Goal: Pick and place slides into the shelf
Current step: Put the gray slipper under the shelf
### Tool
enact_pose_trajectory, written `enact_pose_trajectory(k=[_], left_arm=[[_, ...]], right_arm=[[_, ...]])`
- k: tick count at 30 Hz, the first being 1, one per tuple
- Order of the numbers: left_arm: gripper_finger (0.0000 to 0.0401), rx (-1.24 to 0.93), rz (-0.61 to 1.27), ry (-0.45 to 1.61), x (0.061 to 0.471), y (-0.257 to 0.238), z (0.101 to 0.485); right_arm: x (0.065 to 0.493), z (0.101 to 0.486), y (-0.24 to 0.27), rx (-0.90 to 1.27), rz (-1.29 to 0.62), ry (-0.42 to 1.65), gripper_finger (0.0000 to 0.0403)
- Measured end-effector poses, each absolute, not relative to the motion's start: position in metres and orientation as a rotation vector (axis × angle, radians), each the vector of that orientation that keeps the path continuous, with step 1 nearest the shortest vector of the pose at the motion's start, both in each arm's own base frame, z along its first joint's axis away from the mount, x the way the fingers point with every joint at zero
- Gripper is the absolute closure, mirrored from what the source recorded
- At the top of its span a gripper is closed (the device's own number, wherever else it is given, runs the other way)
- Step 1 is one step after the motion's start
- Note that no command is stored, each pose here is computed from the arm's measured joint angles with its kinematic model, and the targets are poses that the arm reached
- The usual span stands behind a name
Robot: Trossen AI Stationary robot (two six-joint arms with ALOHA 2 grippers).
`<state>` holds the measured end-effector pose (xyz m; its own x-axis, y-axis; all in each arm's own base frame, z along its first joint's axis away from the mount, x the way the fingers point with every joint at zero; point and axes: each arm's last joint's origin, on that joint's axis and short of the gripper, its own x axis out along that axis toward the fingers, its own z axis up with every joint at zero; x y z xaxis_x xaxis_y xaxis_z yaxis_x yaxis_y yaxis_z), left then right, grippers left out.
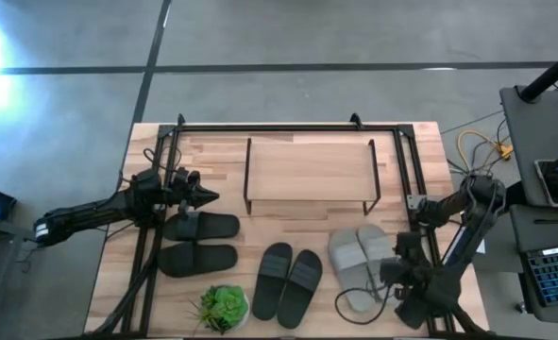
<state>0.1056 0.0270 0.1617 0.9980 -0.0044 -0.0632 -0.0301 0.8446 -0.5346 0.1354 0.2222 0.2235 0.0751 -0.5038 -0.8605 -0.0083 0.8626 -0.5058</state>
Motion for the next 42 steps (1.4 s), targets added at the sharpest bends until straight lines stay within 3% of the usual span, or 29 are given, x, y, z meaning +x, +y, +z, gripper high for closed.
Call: enact_pose_trajectory(k=[9, 16, 28, 34, 42], left_arm=[[0.0399, -0.565, 0.013, 0.063, 0.106, 0.027, 0.162], [0.0399, -0.565, 0.014, 0.063, 0.106, 0.027, 0.162], [0.0399, -0.565, 0.014, 0.062, 0.106, 0.027, 0.162], [0.0399, -0.565, 0.014, 0.063, 0.106, 0.027, 0.162], [0.0399, -0.565, 0.013, 0.062, 0.106, 0.027, 0.162]], right_arm=[[0.148, 0.195, 0.234, -0.647, -0.371, 1.313, 0.0215], [0.148, 0.193, 0.234, -0.562, -0.418, 1.277, 0.0215], [0.167, 0.22, 0.231, -0.318, -0.192, 1.161, 0.0215], [0.188, 0.213, 0.231, -0.452, -0.003, 1.112, 0.0213], [0.198, 0.197, 0.223, -0.54, -0.06, 1.134, 0.0207]])
